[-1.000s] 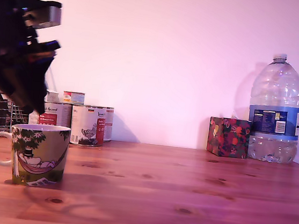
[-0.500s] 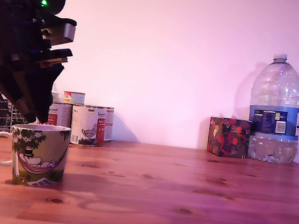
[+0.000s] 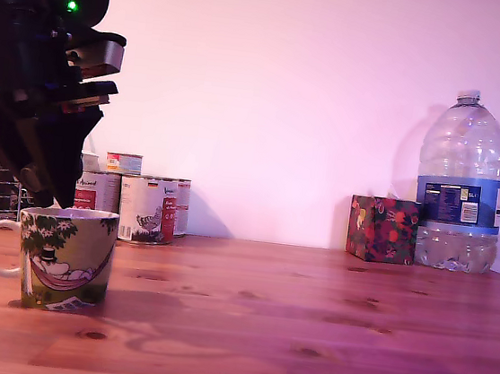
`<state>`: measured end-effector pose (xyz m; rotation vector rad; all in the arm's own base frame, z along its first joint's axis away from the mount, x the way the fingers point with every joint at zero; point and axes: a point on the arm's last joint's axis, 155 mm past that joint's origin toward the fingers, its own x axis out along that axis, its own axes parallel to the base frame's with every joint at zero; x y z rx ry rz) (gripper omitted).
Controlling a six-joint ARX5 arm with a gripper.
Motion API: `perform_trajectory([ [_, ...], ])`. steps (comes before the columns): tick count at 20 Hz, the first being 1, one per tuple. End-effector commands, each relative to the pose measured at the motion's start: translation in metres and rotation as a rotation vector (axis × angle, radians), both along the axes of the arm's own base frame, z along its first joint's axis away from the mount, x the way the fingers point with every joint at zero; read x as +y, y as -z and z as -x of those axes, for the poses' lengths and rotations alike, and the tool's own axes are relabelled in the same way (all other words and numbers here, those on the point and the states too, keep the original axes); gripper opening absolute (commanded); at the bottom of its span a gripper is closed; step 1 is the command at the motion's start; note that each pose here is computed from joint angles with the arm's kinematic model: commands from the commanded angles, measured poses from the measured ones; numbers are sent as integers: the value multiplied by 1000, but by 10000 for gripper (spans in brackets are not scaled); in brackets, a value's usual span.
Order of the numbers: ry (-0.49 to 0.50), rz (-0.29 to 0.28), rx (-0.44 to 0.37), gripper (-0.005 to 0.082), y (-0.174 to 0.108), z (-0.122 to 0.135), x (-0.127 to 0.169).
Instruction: Pick up the coffee capsules from the table one by one and drop them inside the nearest coffee cup
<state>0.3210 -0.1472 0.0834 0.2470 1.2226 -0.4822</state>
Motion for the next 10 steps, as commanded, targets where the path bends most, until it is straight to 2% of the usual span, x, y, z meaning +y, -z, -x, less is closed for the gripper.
perform_trajectory([
  [1,-3,6,-4,238,0,-2,-2],
  [4,-3,22,-44,551,-4,-11,-5],
  [5,-4,29,-66,599,-6,-16,-7],
  [10,-4,37,-92,602,-8,-22,-9],
])
